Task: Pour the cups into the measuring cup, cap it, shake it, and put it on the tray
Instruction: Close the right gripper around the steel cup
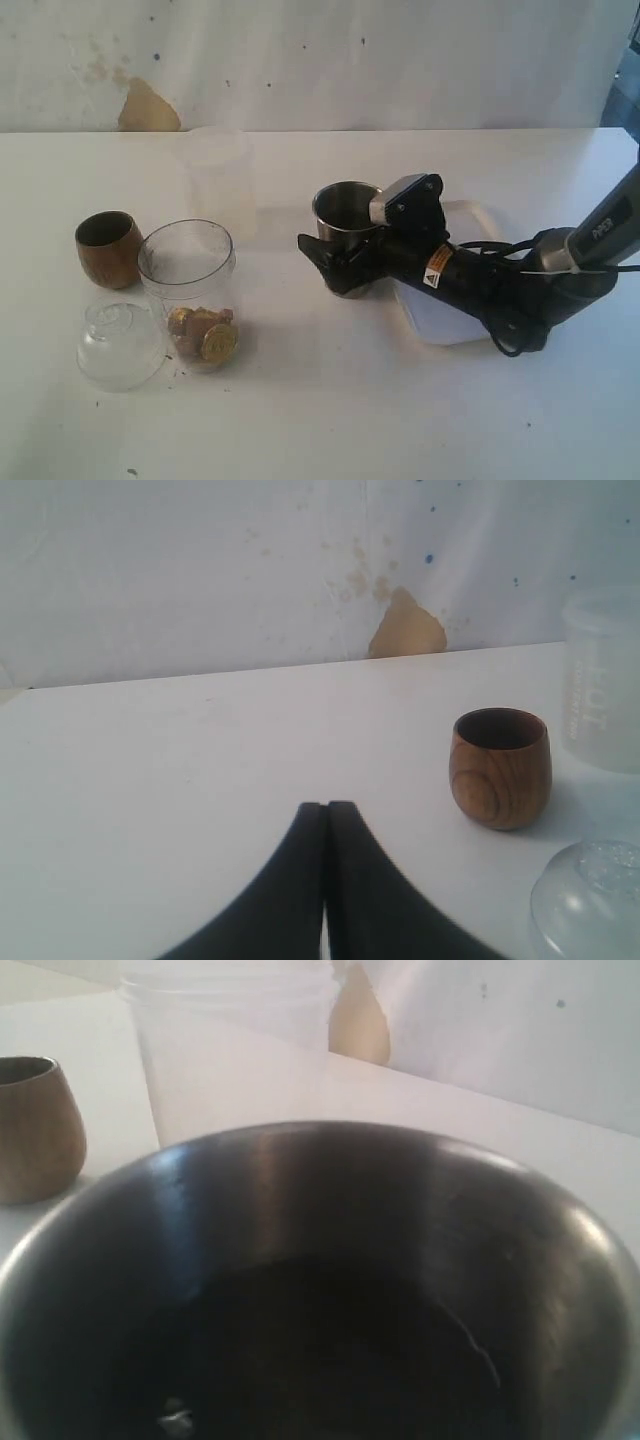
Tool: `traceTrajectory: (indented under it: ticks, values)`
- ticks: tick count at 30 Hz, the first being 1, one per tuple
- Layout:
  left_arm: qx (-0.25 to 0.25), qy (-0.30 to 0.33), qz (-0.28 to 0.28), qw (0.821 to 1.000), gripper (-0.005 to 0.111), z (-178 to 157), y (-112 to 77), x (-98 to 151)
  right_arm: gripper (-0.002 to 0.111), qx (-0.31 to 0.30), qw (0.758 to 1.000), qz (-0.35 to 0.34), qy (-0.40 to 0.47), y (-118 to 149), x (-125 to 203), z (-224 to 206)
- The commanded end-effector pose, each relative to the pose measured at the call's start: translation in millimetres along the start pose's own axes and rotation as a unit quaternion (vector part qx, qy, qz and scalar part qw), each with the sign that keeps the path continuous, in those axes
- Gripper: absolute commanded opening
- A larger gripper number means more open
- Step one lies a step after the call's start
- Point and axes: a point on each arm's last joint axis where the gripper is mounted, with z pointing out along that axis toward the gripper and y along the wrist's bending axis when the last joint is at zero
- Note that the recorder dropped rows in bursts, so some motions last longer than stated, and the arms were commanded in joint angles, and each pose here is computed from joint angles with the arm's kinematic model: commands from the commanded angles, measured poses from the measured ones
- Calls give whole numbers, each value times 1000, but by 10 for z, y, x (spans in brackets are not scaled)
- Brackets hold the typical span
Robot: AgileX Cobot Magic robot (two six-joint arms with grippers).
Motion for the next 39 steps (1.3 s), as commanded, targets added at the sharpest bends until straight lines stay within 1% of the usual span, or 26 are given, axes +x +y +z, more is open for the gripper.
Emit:
traceTrajectory:
  ticks: [1, 8, 18, 25, 27, 29, 32, 33, 35, 36, 39]
  values:
    - [-3, -5, 3, 1000, 0, 1, 2, 7, 105, 4, 1000, 3, -5, -13, -14, 14]
    - [-3, -5, 3, 1000, 0, 1, 2, 7, 105, 1, 1000, 5, -20, -6, -42, 13]
    - [-3, -5, 3, 1000, 0, 1, 2, 7, 105, 2, 1000, 5, -20, -8, -41, 13]
    - [-3, -5, 3, 1000, 0, 1, 2, 7, 105, 13, 1000, 6, 23, -30, 35, 15]
    - [-3, -5, 3, 1000, 0, 1, 2, 7, 105, 13, 1000, 6, 23, -30, 35, 15]
    - [-3, -5, 3, 1000, 0, 1, 2, 7, 102, 12, 1000, 6, 19, -28, 27, 16]
    - [-3, -5, 3, 1000, 0, 1, 2, 7, 91, 11, 1000, 4, 15, -26, 20, 16]
    - [-3, -5, 3, 1000, 0, 1, 2, 7, 84, 11, 1000, 3, 14, -26, 19, 16]
    - [-3, -5, 3, 1000, 0, 1, 2, 7, 68, 11, 1000, 0, 14, -26, 19, 16]
    - [-3, -5, 3, 1000, 0, 1, 2, 7, 57, 11, 1000, 0, 16, -26, 21, 16]
    - [-3, -5, 3, 1000, 0, 1, 2, 7, 21, 7, 1000, 16, 17, -18, 25, 16]
